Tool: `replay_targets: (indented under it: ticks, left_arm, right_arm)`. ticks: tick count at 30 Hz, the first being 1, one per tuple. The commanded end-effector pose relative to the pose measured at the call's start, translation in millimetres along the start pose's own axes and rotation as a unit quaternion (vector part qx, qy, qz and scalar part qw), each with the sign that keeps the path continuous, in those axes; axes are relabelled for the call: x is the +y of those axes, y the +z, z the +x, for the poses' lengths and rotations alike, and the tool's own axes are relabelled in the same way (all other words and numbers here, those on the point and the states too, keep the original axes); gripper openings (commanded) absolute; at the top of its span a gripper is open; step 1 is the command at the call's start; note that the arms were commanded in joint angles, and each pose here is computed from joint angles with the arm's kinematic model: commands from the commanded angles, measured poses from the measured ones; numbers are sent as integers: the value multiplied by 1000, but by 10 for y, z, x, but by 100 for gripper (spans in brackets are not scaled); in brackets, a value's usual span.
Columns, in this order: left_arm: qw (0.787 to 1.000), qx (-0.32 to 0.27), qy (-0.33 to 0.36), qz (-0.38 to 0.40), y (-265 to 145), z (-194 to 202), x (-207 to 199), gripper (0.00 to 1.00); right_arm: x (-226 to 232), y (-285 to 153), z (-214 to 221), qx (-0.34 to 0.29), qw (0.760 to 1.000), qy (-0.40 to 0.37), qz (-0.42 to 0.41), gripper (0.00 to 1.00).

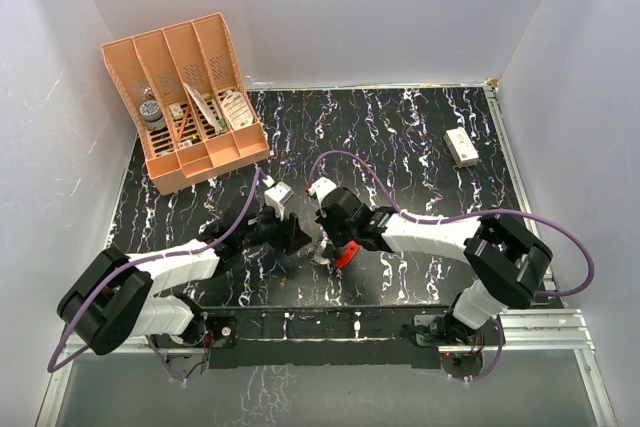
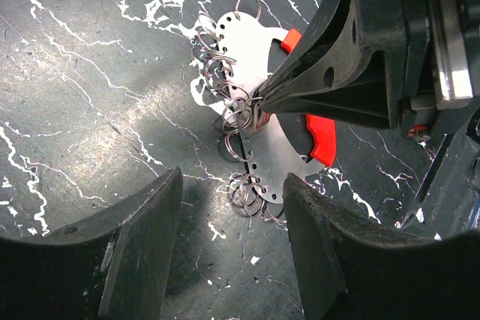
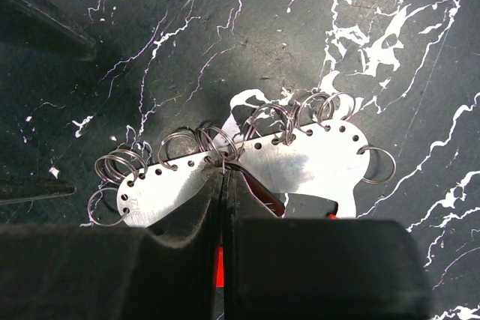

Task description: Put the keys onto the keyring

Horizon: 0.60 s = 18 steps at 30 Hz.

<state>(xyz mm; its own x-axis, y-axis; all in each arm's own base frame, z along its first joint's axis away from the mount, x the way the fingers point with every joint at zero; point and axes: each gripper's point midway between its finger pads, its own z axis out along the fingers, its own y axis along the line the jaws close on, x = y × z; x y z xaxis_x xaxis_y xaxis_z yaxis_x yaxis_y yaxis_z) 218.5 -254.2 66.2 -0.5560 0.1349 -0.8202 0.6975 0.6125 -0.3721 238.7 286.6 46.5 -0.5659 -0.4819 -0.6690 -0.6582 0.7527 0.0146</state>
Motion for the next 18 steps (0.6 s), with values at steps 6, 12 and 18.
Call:
replay_targets:
  ticks: [6,12,18]
  left_arm:
    - [1000,-9,4,-2,-14,-38,14,54]
    - [1000,-9,5,-1,-12,-50,9,54]
    - [1000,-7,5,-1,-15,-43,11,54]
  right_arm:
    - [68,-90,-293,-48,999,-6,-21,0]
    - [67,-82,-283,-46,999,-7,-22,0]
    - [68,-56,-262,-42,999,-8,-21,0]
